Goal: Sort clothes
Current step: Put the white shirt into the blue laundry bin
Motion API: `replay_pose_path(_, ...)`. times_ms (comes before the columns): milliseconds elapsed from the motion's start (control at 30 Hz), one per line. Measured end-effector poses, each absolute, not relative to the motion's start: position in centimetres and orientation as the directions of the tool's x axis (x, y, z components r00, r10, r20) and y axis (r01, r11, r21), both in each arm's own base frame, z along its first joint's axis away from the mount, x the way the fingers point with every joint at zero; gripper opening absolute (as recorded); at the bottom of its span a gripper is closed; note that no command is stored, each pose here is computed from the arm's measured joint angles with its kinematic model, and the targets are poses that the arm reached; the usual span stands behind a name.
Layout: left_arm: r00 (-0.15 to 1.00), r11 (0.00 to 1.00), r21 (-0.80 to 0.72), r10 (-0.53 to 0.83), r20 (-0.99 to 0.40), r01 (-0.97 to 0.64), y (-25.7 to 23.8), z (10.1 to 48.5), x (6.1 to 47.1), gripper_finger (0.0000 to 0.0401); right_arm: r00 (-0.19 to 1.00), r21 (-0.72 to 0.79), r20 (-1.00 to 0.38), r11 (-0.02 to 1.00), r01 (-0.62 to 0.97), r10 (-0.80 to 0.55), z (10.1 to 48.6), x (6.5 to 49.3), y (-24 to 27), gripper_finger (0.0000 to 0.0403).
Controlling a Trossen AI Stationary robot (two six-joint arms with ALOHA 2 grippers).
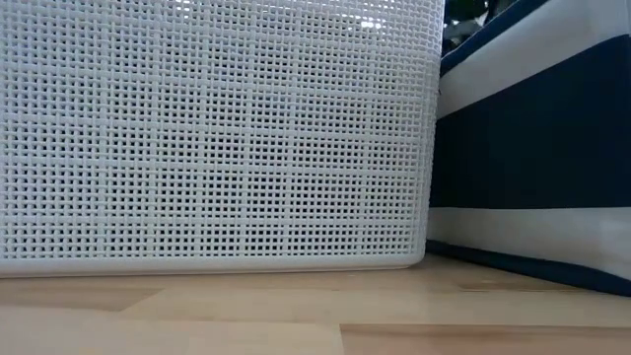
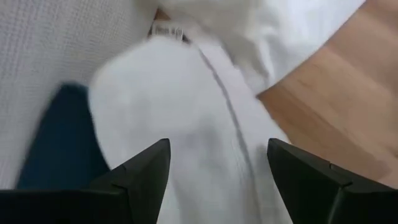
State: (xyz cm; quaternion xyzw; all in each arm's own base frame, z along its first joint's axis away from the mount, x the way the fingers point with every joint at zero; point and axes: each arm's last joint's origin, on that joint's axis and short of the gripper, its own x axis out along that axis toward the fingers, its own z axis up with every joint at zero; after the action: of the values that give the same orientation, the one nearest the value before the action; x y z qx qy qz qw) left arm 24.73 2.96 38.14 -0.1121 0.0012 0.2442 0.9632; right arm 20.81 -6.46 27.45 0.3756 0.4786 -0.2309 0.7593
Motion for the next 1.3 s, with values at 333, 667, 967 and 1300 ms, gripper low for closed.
replay_pose_path(333,0.885,0.856,-0.231,0.462,-0.057,-0.462,2.9,38.1,24.7,0.0266,0.515,0.431,-0.855,0.640,0.636,0.063,23.6,20.9,-7.3,0.0263)
replay_pose_path(667,0.885,0.860,-0.215,0.463,-0.057,-0.463,2.9,38.1,24.7,0.0266,0.584,0.515,-0.803,0.635,0.576,0.120,23.2,21.4,-7.2,0.0056)
replay_pose_path(967,0.882,0.860,-0.198,0.468,-0.058,-0.470,3.1,38.1,24.7,0.0266,0.766,0.617,-0.615,0.719,0.320,0.186,30.6,21.8,-5.7,0.0008)
replay_pose_path(1300,0.871,0.848,-0.204,0.488,-0.058,-0.489,3.6,38.1,24.7,0.0266,0.654,0.698,-0.534,0.716,-0.016,0.536,35.6,19.9,2.6,0.0004)
